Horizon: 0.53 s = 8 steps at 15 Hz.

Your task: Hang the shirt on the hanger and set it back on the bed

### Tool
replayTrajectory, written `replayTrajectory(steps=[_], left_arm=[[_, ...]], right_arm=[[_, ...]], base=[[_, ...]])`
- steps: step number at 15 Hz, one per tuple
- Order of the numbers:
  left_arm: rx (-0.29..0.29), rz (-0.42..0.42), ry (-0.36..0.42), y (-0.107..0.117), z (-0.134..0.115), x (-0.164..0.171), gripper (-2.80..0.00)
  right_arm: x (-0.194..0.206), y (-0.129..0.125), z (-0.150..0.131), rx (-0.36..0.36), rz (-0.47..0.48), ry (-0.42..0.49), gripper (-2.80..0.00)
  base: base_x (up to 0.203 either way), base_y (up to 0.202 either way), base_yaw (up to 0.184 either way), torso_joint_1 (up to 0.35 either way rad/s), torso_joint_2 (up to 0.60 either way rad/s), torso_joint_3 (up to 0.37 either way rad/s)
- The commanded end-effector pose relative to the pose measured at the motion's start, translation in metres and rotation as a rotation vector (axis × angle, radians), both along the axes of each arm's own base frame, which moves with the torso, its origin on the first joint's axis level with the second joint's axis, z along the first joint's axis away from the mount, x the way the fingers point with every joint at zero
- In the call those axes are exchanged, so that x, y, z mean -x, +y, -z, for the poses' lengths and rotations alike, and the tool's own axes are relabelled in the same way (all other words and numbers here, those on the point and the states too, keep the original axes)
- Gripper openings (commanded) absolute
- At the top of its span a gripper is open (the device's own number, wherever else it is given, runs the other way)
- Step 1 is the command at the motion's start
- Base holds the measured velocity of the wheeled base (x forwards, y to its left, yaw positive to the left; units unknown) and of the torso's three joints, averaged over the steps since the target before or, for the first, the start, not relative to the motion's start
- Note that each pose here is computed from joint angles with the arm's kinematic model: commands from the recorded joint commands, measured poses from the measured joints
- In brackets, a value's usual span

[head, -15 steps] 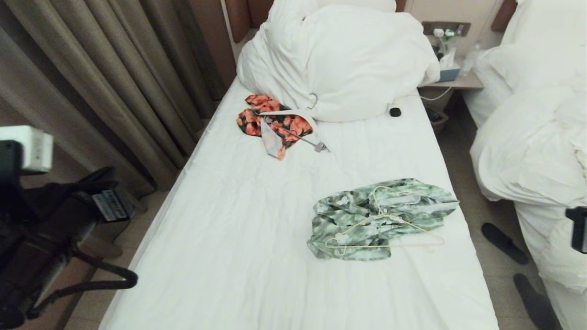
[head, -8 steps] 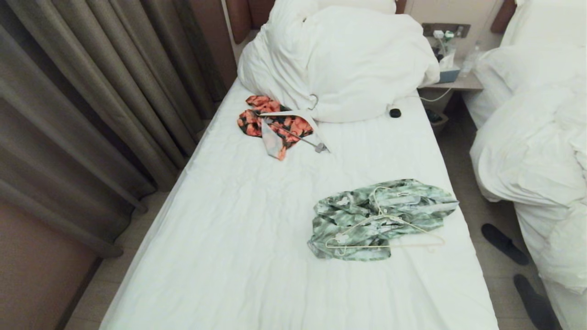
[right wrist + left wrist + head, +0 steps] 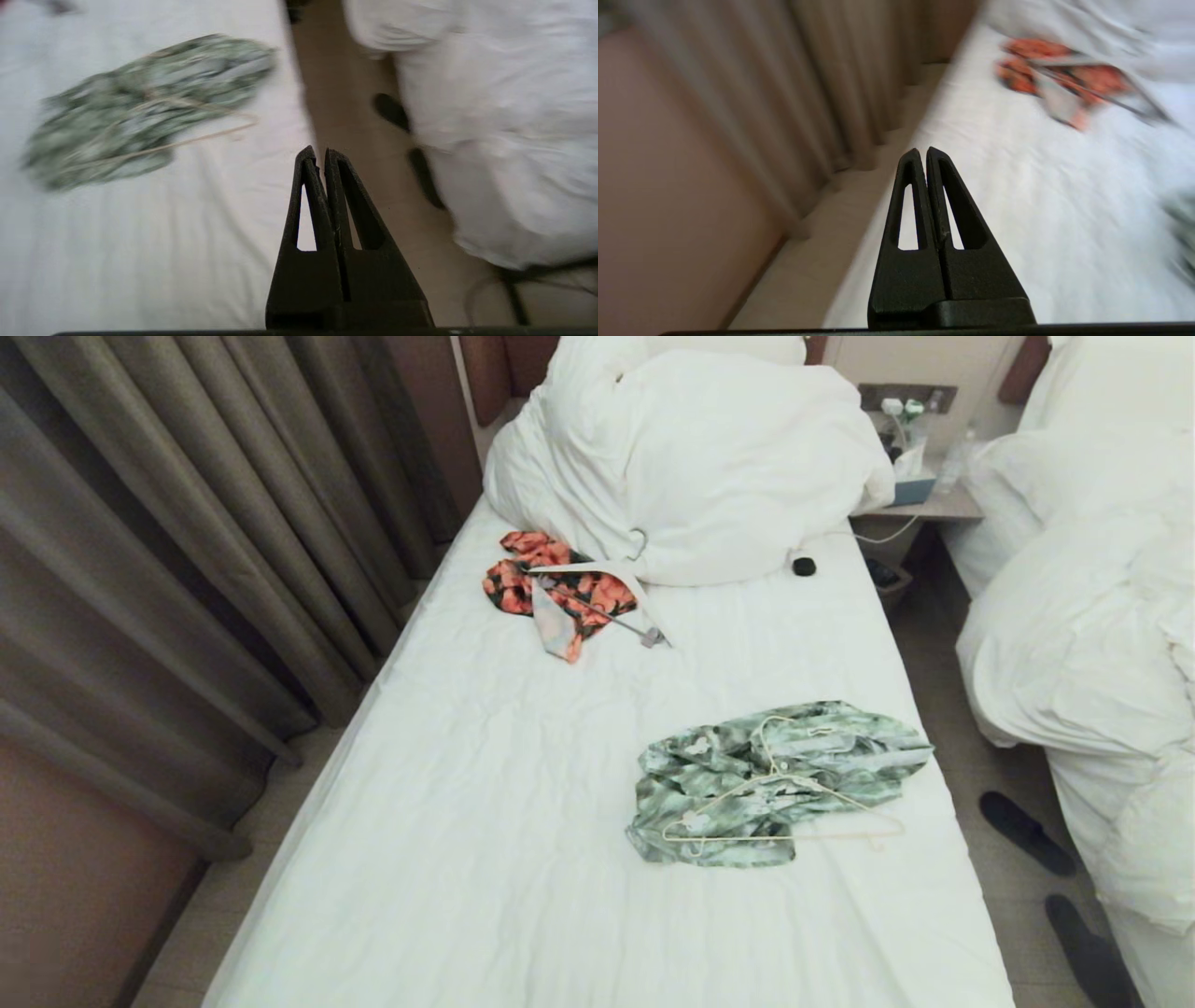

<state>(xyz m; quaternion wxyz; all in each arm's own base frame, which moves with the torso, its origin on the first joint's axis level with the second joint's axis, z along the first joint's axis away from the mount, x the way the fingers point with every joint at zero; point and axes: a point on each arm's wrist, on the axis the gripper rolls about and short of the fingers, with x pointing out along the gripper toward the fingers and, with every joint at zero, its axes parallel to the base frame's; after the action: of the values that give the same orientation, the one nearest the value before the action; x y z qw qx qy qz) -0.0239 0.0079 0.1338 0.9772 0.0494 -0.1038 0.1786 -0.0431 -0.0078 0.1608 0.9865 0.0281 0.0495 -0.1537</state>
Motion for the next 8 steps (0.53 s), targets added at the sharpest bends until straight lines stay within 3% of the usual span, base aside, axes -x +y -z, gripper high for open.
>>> replayTrajectory(steps=[1, 4, 6, 8], left_arm=[[-0.025, 0.088, 0.018, -0.002, 0.026, 0.007, -2.8], [-0.05, 0.256, 0.099, -0.006, 0.044, 0.0, -2.8], [-0.033, 0.34, 0.158, -0.008, 0.051, -0.001, -2.8], [-0.034, 0.386, 0.224, -0.009, 0.058, -0.001, -2.8]], right_arm=[[0.009, 0.002, 0.015, -0.009, -0.095, -0.053, -2.8], [0.01, 0.007, 0.042, -0.006, -0.272, -0.054, -2.8], [-0.001, 0.007, 0.061, 0.003, -0.297, -0.019, -2.8], [-0.014, 0.008, 0.079, 0.058, -0.309, -0.022, -2.8]], base=[[0.0, 0.0, 0.0, 0.0, 0.0, 0.0], [0.0, 0.0, 0.0, 0.0, 0.0, 0.0], [0.0, 0.0, 0.0, 0.0, 0.0, 0.0], [0.0, 0.0, 0.0, 0.0, 0.0, 0.0]])
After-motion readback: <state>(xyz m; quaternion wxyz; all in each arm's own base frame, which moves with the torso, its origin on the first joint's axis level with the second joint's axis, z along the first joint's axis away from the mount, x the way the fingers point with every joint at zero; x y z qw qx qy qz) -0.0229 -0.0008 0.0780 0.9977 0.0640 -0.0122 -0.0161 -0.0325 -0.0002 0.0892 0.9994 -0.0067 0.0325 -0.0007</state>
